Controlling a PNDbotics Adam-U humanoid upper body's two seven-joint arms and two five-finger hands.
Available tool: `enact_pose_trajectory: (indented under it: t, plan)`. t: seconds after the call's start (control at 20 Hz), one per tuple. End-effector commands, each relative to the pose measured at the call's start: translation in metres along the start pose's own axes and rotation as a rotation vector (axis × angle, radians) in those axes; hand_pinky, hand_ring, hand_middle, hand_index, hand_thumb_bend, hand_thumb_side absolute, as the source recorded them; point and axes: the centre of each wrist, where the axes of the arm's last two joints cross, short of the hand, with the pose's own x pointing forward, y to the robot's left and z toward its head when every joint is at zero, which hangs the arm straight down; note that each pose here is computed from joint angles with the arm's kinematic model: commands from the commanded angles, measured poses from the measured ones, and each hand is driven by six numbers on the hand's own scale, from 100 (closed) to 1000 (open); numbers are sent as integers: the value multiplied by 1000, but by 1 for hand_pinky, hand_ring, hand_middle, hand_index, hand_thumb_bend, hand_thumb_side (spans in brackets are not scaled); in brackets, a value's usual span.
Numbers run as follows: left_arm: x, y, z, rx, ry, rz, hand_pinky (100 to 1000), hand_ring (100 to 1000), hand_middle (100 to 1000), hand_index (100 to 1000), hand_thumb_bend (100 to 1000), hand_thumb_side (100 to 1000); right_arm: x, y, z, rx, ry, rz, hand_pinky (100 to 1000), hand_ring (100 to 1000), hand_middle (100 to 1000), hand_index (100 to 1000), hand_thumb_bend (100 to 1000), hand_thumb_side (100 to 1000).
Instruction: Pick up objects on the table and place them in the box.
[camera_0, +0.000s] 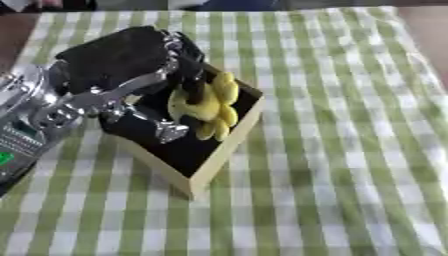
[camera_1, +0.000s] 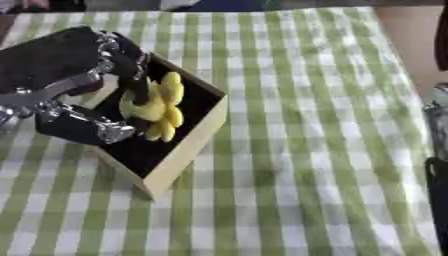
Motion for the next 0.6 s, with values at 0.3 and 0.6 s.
enact_pose_trajectory:
  t: [0.3, 0.6]
  plan:
    - [-17, -14, -7, 12, 86, -19, 135, 451, 482, 524, 100, 100, 7, -4, -4, 8, -23, 9, 741, 753, 665, 835, 100, 1000]
    - [-28, -27, -13, -26, 110, -37, 216, 488, 516, 575, 151, 100, 6, -4, -3, 8, -19, 8, 741, 752, 664, 835, 100, 1000]
